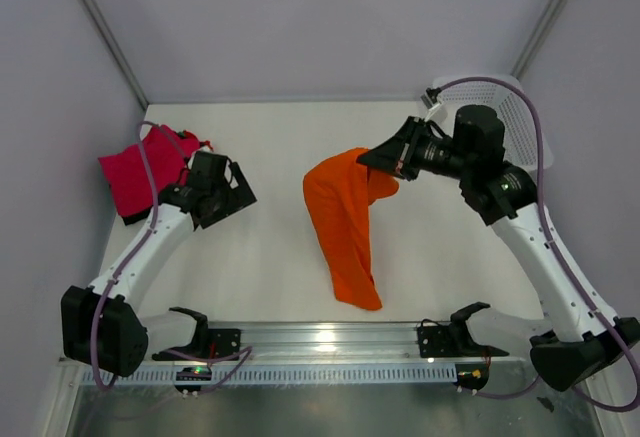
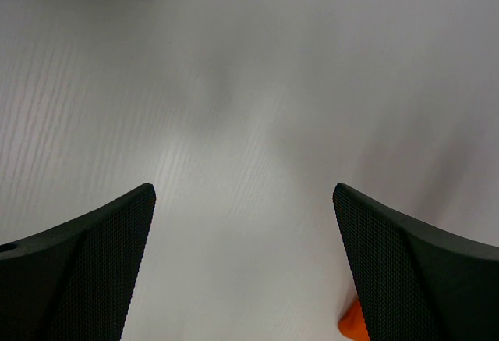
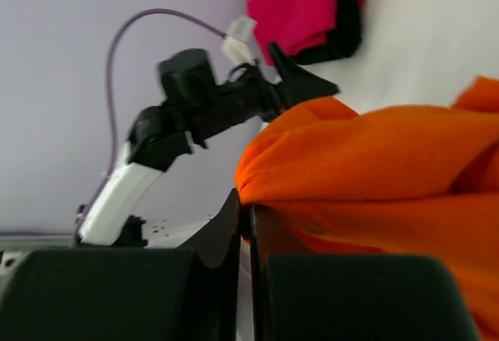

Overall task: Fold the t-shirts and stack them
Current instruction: Move the tshirt to the center of the board

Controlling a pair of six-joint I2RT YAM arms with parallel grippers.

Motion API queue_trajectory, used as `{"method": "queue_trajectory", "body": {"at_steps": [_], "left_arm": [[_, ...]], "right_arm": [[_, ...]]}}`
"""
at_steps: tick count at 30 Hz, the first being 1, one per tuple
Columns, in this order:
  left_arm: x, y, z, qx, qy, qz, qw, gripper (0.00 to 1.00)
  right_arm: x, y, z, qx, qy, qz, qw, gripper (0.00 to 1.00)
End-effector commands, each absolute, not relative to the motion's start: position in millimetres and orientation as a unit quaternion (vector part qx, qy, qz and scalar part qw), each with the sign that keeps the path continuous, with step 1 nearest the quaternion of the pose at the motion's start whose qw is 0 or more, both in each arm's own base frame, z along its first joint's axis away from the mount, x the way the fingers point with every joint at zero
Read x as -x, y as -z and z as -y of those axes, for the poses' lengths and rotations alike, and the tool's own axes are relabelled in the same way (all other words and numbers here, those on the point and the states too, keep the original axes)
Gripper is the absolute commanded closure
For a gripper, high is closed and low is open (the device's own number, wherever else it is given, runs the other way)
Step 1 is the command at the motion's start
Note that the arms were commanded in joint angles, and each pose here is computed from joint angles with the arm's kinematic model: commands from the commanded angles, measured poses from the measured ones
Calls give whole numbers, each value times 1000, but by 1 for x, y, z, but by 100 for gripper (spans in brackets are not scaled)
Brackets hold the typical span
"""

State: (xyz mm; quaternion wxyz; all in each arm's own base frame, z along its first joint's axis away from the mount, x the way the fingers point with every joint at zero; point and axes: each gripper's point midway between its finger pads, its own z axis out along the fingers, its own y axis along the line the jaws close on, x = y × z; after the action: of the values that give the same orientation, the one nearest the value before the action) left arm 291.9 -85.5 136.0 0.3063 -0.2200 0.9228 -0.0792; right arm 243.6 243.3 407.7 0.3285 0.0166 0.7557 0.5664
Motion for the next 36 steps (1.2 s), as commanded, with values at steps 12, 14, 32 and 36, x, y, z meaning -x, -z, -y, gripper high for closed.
{"method": "queue_trajectory", "body": {"at_steps": [12, 14, 32, 36], "left_arm": [[-299, -167, 74, 218, 64, -908, 351, 2], [-296, -167, 70, 219, 56, -908, 353, 2], [-307, -158, 80, 217, 71, -913, 339, 2], [-310, -155, 85, 218, 83, -912, 338, 2]], "right_arm": [[-279, -199, -177, -81, -217, -938, 259, 97], [-281, -199, -158, -107, -169, -941, 274, 97], [-268, -396, -83, -202, -194, -765, 580, 97], [-269, -396, -62, -216, -121, -783, 571, 97]]}}
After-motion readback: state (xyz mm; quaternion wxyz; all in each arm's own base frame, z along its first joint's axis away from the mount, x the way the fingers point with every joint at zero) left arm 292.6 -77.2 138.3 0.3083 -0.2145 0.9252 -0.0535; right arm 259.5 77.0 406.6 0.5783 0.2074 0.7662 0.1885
